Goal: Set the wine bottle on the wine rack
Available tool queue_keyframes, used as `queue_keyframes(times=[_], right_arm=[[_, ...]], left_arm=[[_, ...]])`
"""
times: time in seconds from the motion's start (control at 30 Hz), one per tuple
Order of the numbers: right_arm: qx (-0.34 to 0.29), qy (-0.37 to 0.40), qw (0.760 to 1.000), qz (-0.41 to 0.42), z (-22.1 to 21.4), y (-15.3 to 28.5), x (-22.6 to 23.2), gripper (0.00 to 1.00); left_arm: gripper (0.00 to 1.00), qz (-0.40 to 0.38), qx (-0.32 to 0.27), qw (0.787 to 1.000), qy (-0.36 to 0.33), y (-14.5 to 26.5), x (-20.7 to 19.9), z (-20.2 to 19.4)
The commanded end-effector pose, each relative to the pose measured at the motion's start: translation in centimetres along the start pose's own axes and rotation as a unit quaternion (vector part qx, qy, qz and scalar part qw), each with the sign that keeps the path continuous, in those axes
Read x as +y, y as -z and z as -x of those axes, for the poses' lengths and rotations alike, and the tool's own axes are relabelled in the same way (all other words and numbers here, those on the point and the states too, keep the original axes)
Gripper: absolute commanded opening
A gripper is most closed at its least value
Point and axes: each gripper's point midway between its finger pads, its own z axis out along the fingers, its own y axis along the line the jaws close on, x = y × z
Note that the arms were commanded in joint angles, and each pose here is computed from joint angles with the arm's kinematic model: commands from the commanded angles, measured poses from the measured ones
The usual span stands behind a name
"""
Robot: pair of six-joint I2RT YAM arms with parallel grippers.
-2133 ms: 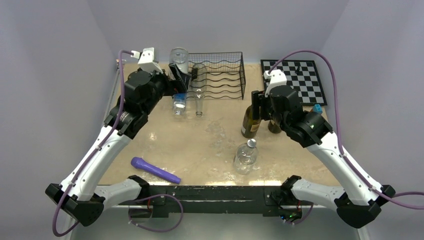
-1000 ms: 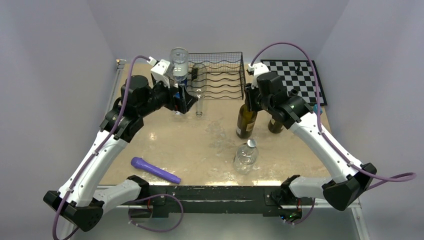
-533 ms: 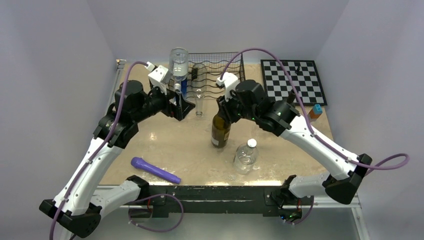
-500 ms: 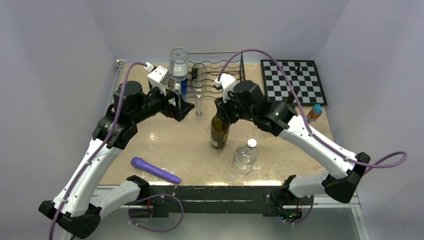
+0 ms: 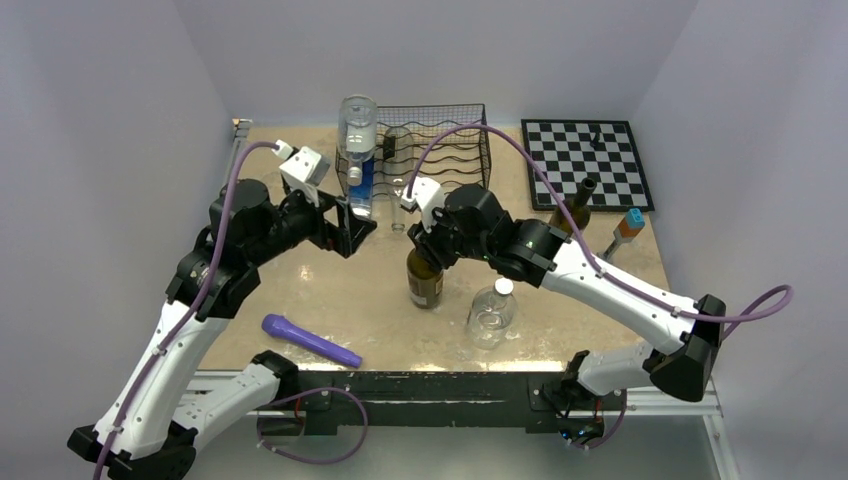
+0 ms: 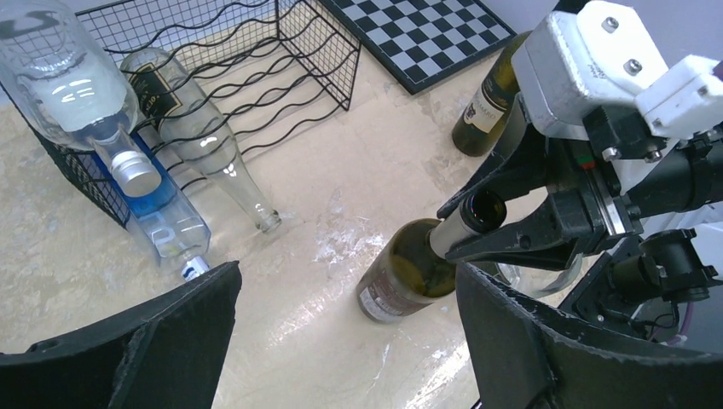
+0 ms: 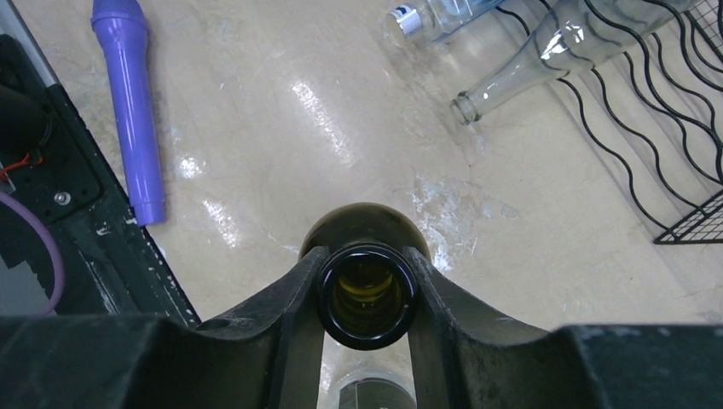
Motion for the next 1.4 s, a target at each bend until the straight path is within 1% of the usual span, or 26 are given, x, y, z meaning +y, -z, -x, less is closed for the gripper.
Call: queue_keyframes(times=[0.0,0.1,0.13,0.2,0.3,0.37,0.4,0.5,0.6,0.73,0.87,0.93,1.0,1.1,1.2,1.27,1.37], right_arm=[[-0.114,0.013,0.993,0.001,5.1,2.1,-0.1,0.46],[-0.119,0.011,0.993,0.001,4.9,2.3,-0.1,0.62],[-0.123,0.01,0.992,0.001,5.1,2.5,-0.1,0.68],[-0.139,0.007,0.99,0.0,5.7,3.3,-0.1,0.74],[-0.159,0.001,0.987,0.0,7.0,5.0,-0.1,0.78],[-0.174,-0.011,0.985,-0.011,7.9,6.3,-0.6,0.77],[-0.18,-0.018,0.983,-0.026,8.4,7.0,-1.1,0.75],[-0.189,-0.029,0.979,-0.068,8.6,9.0,-2.6,0.72],[-0.195,-0.032,0.975,-0.101,8.1,10.3,-3.8,0.72],[-0.2,-0.042,0.969,-0.14,7.1,11.9,-5.1,0.72],[-0.201,-0.06,0.965,-0.159,6.1,12.9,-5.8,0.73],[-0.198,-0.07,0.963,-0.17,5.5,13.1,-6.1,0.73],[-0.195,-0.076,0.961,-0.181,4.9,13.4,-6.5,0.73],[-0.191,-0.08,0.959,-0.192,4.3,13.8,-6.8,0.73],[-0.19,-0.082,0.957,-0.202,3.8,14.1,-7.1,0.74],[-0.19,-0.082,0.957,-0.204,3.7,14.1,-7.2,0.74],[-0.185,-0.081,0.957,-0.208,3.4,13.8,-7.3,0.74]], left_arm=[[0.99,-0.007,0.002,1.0,-0.009,0.0,0.0,-0.2],[0.99,-0.02,0.01,1.0,-0.008,-0.4,-0.3,-1.0],[0.99,-0.028,0.013,0.999,-0.008,-0.5,-0.5,-1.2],[0.99,-0.041,0.022,0.999,-0.006,-0.9,-0.8,-2.0],[0.99,-0.077,0.035,0.996,-0.005,-1.4,-1.8,-2.8],[0.96,-0.112,0.048,0.993,-0.004,-1.9,-2.9,-3.5],[0.95,-0.126,0.054,0.991,-0.006,-2.3,-3.5,-3.9],[0.93,-0.15,0.072,0.986,-0.031,-3.8,-5.0,-5.1],[0.93,-0.153,0.072,0.984,-0.061,-5.4,-6.0,-5.9],[0.91,-0.172,0.07,0.98,-0.072,-7.2,-6.8,-6.2],[0.9,-0.179,0.056,0.979,-0.085,-8.4,-7.1,-6.0],[0.9,-0.194,0.048,0.976,-0.088,-8.7,-7.6,-5.8],[0.89,-0.222,0.052,0.969,-0.091,-9.0,-8.4,-6.1],[0.83,-0.239,0.069,0.964,-0.091,-9.6,-8.9,-6.7],[0.78,-0.249,0.069,0.961,-0.093,-9.8,-9.2,-6.9],[0.72,-0.255,0.066,0.96,-0.093,-10.0,-9.5,-7.1],[0.68,-0.254,0.072,0.96,-0.095,-10.6,-9.4,-7.7]])
